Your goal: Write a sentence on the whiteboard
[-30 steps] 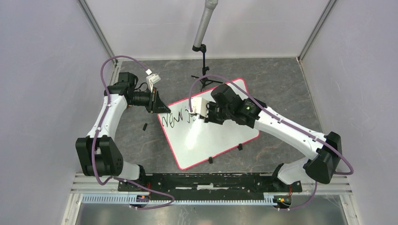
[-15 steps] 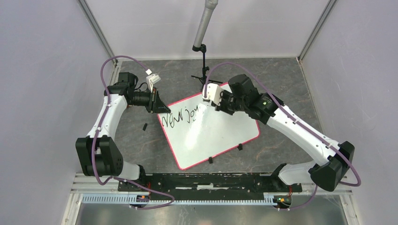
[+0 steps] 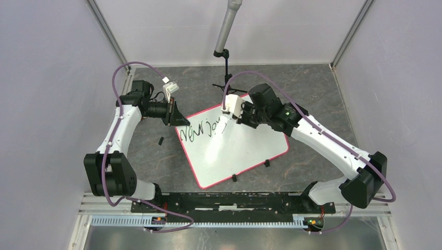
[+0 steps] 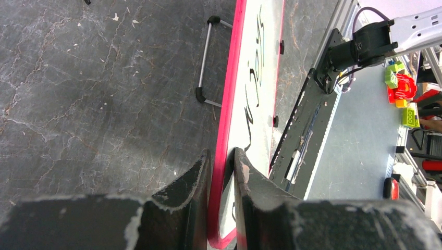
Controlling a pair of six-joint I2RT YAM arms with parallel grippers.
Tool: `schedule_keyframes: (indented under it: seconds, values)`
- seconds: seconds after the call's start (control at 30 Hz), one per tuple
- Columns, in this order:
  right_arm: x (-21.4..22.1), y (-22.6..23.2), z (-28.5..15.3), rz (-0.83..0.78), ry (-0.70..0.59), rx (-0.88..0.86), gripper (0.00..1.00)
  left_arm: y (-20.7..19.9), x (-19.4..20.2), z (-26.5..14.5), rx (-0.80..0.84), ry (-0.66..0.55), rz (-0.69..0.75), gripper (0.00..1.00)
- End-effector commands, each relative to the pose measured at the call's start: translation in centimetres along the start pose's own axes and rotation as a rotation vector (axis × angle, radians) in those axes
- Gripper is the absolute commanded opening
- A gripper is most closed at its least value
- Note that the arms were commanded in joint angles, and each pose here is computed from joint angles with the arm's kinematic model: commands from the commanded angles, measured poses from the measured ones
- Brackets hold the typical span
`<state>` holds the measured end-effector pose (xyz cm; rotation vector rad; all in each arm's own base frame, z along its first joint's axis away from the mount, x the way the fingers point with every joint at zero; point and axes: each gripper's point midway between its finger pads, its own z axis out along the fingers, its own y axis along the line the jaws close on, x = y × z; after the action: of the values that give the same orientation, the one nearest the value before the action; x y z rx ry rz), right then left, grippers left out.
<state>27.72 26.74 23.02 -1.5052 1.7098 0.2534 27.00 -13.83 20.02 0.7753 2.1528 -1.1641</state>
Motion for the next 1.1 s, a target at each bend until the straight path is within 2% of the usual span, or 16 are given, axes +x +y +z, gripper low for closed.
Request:
schedule_keyframes:
  seconds: [0.0, 0.37, 0.87, 1.07]
  values:
    - [-0.2, -1.4, 0.0, -0.021, 0.0, 0.066, 0.0, 0.4, 1.2, 0.5, -0.041, 0.05, -0.005, 0.02]
    - [1.4, -2.9, -0.5, 0.002, 0.044, 0.121, 0.0, 0.4, 1.1, 0.5, -0.043, 0.05, -0.006, 0.03]
    - [2.9, 1.3, 0.3, 0.015, 0.045, -0.052, 0.0, 0.5, 1.2, 0.5, -0.044, 0.051, -0.006, 0.02]
    - [3.1, -0.3, -0.2, -0.006, 0.08, 0.024, 0.0, 0.4, 1.2, 0.6, -0.041, 0.05, -0.007, 0.02]
